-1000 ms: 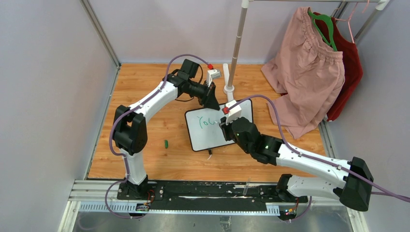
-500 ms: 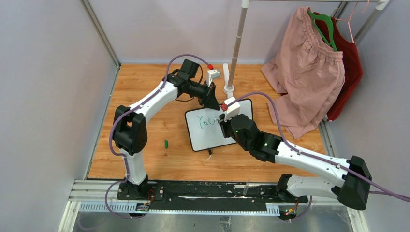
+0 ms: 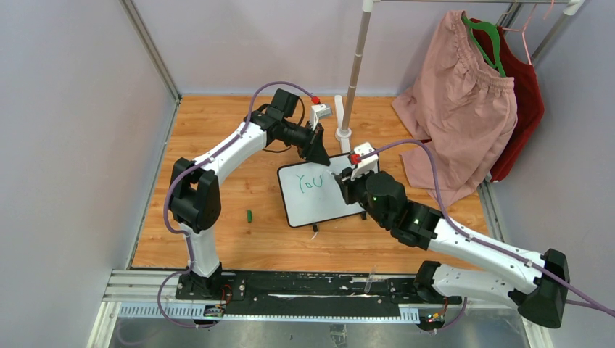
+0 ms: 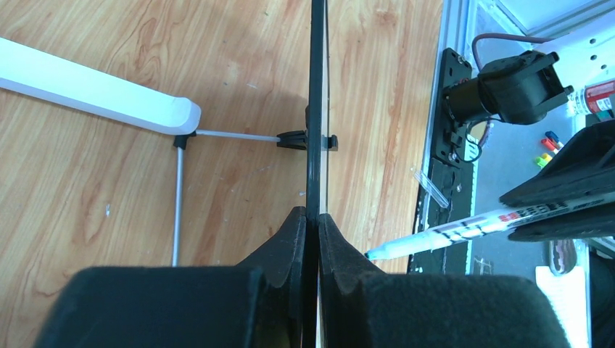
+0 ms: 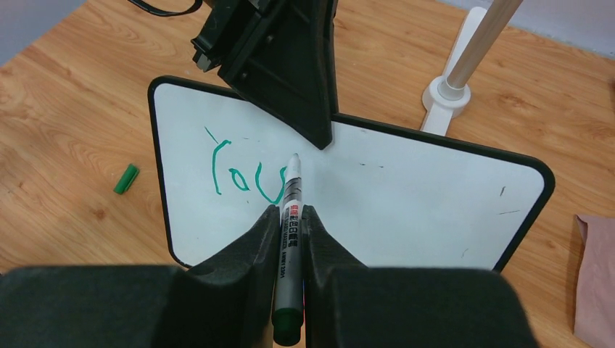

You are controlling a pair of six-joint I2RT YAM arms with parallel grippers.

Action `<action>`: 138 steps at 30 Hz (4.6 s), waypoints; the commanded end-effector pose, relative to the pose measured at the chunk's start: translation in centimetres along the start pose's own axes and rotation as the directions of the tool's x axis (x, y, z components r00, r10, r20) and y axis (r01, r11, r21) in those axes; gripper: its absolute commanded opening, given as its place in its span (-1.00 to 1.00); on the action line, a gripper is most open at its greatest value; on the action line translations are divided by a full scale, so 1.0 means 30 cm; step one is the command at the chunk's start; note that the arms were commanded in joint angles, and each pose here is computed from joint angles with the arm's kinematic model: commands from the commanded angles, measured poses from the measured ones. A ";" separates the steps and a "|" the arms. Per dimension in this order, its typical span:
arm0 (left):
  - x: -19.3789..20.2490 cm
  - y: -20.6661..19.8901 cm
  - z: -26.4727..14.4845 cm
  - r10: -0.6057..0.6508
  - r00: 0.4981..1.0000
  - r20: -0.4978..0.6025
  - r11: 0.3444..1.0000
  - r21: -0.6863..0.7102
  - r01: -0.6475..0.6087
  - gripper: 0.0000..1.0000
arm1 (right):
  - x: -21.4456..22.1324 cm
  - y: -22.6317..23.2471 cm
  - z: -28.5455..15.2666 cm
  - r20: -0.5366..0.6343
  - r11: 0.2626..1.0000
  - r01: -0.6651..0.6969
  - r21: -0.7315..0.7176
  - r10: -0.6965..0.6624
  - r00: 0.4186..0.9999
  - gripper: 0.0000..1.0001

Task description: Write a sentence on the whiteboard

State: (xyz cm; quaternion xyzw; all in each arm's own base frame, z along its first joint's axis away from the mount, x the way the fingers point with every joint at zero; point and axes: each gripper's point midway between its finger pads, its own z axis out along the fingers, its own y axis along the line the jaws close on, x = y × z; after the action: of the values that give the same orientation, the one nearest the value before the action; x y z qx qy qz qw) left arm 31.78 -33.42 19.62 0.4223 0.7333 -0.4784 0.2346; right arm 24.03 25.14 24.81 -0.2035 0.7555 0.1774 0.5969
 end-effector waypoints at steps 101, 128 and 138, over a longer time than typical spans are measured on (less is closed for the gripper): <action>-0.001 -0.035 -0.015 0.003 1.000 -0.004 1.000 -0.014 -0.003 -1.00 | 0.101 -0.168 -0.070 -0.024 0.987 0.014 0.160 -0.010 1.000 -1.00; 0.003 -0.036 -0.015 0.002 1.000 -0.003 1.000 -0.014 -0.002 -1.00 | 0.071 -0.130 -0.016 -0.005 0.992 -0.001 0.128 0.002 1.000 -1.00; 0.002 -0.036 -0.016 0.006 1.000 -0.002 1.000 -0.016 -0.006 -1.00 | 0.170 -0.129 -0.026 -0.096 0.993 0.026 0.115 -0.015 0.995 -1.00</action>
State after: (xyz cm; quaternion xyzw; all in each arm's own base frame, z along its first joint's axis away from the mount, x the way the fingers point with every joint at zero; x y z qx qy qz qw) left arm 31.71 -33.36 19.67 0.4206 0.7371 -0.4722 0.2384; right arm 24.37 21.56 20.62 -0.1860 0.7801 0.1262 0.5839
